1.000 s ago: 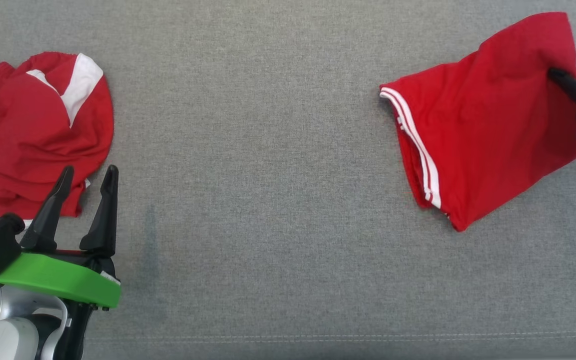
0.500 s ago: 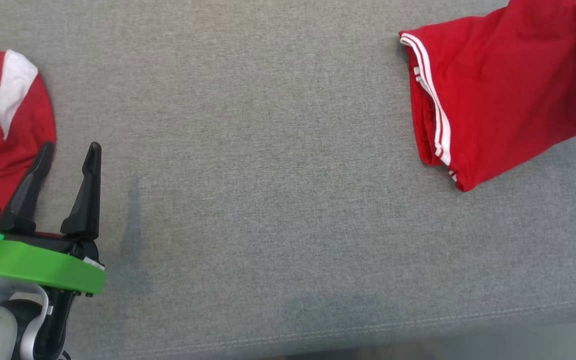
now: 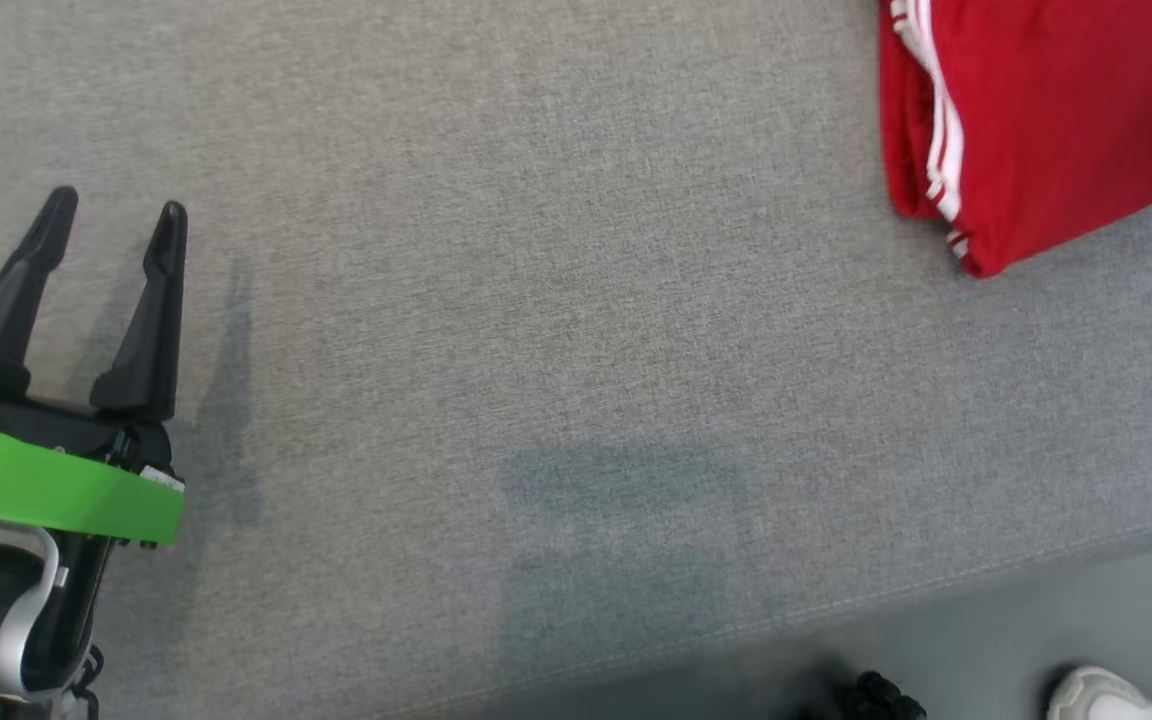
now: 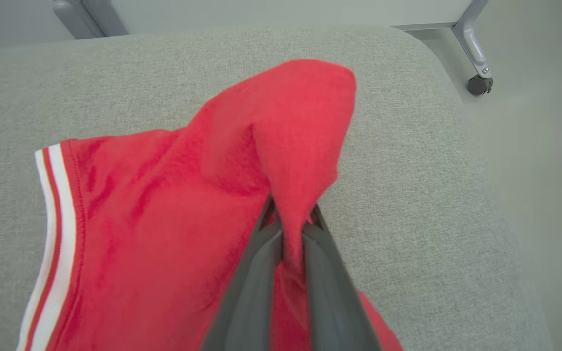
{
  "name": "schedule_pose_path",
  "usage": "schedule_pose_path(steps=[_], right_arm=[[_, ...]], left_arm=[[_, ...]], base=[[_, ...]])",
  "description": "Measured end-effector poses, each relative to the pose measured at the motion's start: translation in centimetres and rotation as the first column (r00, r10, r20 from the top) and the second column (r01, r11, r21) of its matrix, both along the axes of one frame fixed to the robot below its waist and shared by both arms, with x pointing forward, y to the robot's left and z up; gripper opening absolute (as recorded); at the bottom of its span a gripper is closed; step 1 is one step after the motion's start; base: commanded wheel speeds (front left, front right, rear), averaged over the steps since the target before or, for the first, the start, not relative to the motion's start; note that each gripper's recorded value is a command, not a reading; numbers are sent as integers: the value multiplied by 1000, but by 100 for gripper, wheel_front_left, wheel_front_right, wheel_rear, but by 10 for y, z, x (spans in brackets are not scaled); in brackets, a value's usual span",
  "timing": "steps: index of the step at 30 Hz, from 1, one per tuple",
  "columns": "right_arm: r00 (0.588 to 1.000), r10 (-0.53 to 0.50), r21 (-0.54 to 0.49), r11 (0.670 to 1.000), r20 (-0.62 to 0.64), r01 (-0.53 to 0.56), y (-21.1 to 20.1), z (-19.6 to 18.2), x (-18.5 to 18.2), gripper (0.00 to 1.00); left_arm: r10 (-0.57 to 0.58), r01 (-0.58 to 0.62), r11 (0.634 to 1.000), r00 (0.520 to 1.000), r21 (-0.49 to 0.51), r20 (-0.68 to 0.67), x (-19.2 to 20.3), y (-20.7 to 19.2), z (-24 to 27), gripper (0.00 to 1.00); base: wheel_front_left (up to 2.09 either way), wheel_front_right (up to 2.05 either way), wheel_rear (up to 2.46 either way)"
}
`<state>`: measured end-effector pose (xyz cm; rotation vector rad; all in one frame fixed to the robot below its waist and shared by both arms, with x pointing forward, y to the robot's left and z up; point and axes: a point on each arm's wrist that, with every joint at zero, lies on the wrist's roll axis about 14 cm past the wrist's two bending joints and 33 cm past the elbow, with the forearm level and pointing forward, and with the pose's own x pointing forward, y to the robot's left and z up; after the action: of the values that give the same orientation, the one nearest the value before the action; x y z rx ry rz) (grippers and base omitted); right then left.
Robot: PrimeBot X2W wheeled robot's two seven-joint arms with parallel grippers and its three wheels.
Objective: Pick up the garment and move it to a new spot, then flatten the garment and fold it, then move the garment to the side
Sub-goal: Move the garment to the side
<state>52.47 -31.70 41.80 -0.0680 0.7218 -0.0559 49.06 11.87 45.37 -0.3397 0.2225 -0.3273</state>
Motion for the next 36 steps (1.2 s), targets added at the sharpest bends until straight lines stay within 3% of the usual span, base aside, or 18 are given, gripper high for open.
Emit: schedule_pose_path(steps=[13, 21, 29, 31, 32, 33, 36], right_arm=[[984, -163, -89, 982, 67, 169, -68, -15, 20, 0], [963, -245, -145, 955, 109, 260, -105, -27, 29, 0], [948, -299, -195, 929, 106, 314, -127, -46, 17, 0], [944, -307, -203, 923, 125, 327, -130, -48, 17, 35], [944, -301, -212, 922, 136, 325, -131, -49, 18, 89], [945, -294, -224, 920, 146, 321, -131, -50, 19, 100], [943, -285, -223, 921, 172, 319, -126, -54, 23, 100]], left_arm=[[-115, 115, 993, 992, -2, -48, 33, -34, -45, 100], [-118, 121, 992, 987, 26, -105, 42, -32, -82, 100], [-107, 111, 993, 990, 34, -95, 48, -30, -86, 100], [-106, 110, 993, 990, 34, -95, 48, -29, -87, 100], [-107, 111, 993, 989, 35, -98, 48, -29, -87, 100], [-106, 110, 993, 990, 34, -97, 48, -29, -87, 100], [-103, 107, 994, 990, 35, -100, 48, -28, -88, 100]], base=[[0, 0, 0], [0, 0, 0], [0, 0, 0], [0, 0, 0], [0, 0, 0], [0, 0, 0], [0, 0, 0]])
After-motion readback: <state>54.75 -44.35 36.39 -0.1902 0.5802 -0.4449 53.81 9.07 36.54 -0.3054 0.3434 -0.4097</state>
